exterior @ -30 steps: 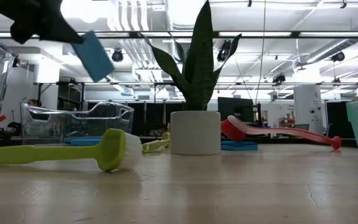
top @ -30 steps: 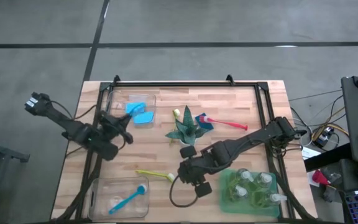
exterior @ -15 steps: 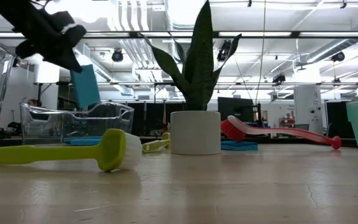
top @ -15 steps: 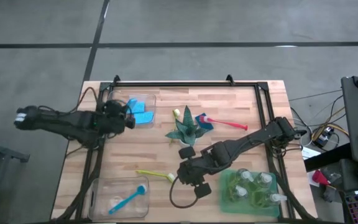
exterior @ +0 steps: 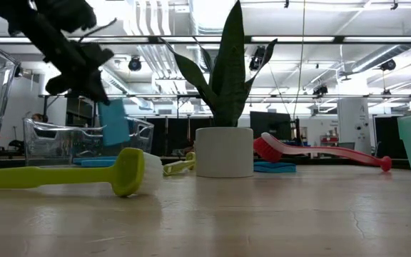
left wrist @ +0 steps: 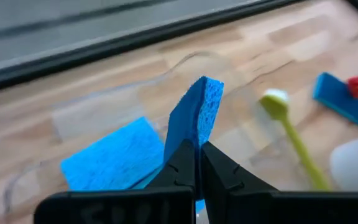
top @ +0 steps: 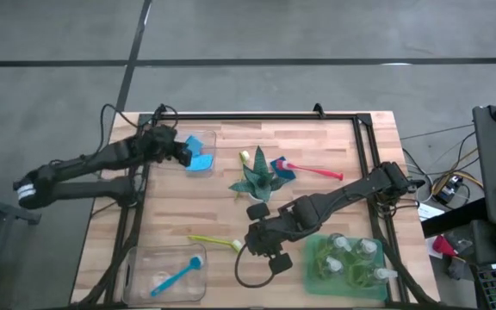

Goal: Pick & Place Kitchen Sink Supplies
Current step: Put the blue sponge into the top transparent bin, then put the red dish brush into the bottom transparent bin

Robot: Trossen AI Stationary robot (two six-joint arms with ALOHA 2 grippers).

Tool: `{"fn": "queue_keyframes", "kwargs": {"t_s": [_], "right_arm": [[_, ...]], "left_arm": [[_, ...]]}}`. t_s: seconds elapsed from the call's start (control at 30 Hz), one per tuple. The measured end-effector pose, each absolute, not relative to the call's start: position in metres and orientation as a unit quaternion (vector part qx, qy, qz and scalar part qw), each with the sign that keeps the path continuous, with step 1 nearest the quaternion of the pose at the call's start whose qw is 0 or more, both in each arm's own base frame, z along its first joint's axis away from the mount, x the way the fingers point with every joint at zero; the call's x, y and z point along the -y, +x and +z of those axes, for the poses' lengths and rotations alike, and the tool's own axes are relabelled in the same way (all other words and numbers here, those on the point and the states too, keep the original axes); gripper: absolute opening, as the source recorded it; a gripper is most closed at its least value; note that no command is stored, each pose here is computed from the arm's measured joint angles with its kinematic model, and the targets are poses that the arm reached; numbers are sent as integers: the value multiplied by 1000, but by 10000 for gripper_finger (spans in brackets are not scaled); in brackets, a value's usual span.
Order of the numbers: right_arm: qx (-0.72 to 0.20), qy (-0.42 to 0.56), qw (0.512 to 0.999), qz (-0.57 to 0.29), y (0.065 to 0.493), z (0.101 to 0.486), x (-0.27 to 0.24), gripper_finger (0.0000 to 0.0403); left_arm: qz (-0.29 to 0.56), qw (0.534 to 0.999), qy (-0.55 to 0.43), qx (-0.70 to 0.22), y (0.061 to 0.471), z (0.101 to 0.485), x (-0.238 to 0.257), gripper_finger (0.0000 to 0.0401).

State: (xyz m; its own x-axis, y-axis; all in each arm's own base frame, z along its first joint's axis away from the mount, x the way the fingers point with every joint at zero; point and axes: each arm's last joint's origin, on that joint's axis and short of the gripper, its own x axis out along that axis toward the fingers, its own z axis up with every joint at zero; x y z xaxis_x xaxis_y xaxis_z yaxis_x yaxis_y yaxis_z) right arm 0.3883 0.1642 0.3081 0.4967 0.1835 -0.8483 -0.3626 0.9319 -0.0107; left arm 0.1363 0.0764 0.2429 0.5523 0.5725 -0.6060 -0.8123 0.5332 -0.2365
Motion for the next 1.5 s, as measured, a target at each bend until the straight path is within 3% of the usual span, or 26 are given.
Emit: {"fn": "queue_keyframes", "kwargs": {"t_s": [0.27,0.63,0.83,1.1,1.5], "right_arm": [[-479,-97,858,159,388,306,-164,81],[-527,-85,834,140,380,302,-160,76],[-542,-76,827,131,377,300,-160,83],[-549,-75,823,126,375,299,-159,83],[-599,-142,787,-33,361,280,-148,57]], "left_arm": [[421,826,-285,-242,129,222,-86,43],[450,810,-269,-263,124,217,-85,176],[530,761,-251,-277,114,221,-84,193],[478,805,-260,-238,117,239,-74,193],[184,953,-237,-50,150,282,-23,195]]}}
